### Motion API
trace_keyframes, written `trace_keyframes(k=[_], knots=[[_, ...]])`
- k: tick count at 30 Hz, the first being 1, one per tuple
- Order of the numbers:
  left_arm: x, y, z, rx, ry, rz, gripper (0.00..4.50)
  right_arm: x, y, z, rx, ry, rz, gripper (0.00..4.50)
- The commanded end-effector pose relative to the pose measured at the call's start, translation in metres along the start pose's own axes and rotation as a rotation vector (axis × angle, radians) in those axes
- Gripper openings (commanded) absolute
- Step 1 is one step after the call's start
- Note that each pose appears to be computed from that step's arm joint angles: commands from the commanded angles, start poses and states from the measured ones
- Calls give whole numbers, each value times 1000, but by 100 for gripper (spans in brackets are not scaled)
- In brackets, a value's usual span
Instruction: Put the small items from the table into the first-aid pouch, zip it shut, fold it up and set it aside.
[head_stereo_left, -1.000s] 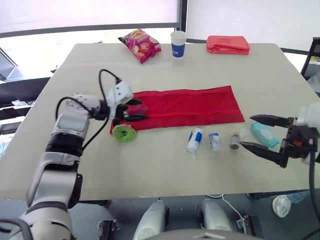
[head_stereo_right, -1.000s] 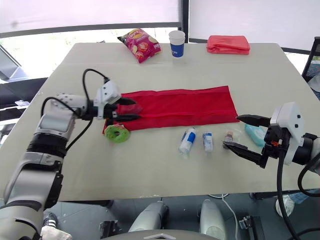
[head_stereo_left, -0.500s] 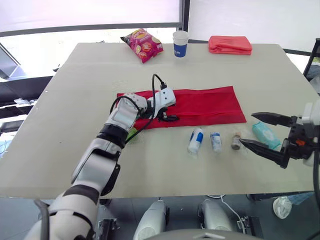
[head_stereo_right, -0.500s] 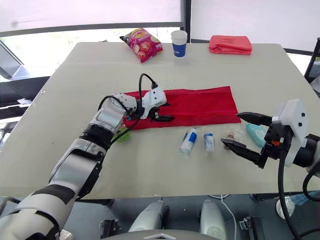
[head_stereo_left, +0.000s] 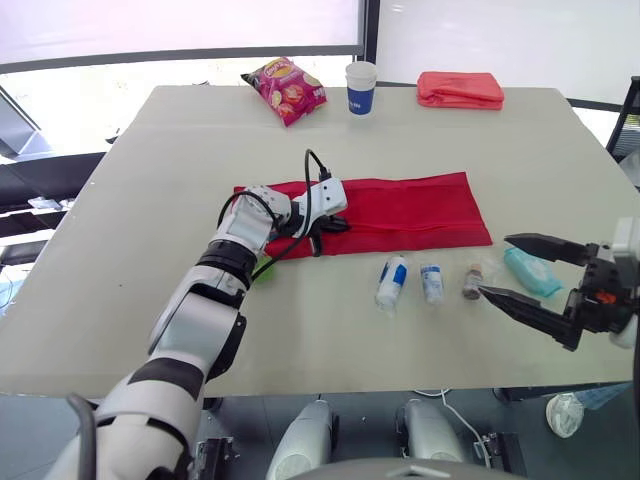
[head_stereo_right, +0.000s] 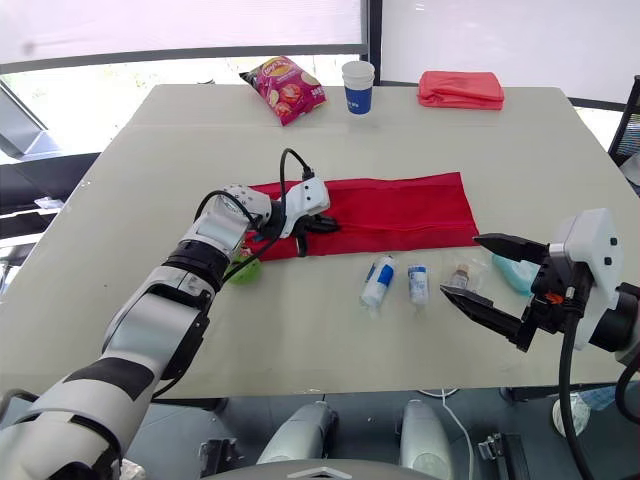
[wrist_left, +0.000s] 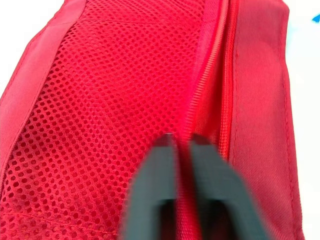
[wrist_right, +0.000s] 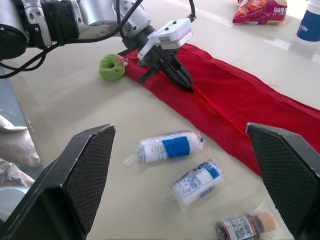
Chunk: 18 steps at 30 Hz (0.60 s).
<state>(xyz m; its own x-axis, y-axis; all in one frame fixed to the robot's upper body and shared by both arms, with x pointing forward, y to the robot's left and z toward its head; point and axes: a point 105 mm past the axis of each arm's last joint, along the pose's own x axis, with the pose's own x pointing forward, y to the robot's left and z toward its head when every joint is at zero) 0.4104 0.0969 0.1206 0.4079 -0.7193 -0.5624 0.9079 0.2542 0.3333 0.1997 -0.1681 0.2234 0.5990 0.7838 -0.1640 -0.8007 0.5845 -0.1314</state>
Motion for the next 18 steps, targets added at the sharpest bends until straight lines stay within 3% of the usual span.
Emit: trace_keyframes(k=[1, 6, 13, 18], knots=[[-12, 0, 16, -22, -71, -52, 7, -6, 7, 15, -50, -40, 20, 450], [-25, -12, 24, -74, -121, -111, 7, -3, 10, 14, -28, -31, 19, 450], [-24, -14, 26, -87, -131, -26, 7, 57, 18, -54, 258, 127, -141, 450], [-21, -16, 28, -70, -128, -3, 7, 90, 34, -63, 398, 147, -164, 450]])
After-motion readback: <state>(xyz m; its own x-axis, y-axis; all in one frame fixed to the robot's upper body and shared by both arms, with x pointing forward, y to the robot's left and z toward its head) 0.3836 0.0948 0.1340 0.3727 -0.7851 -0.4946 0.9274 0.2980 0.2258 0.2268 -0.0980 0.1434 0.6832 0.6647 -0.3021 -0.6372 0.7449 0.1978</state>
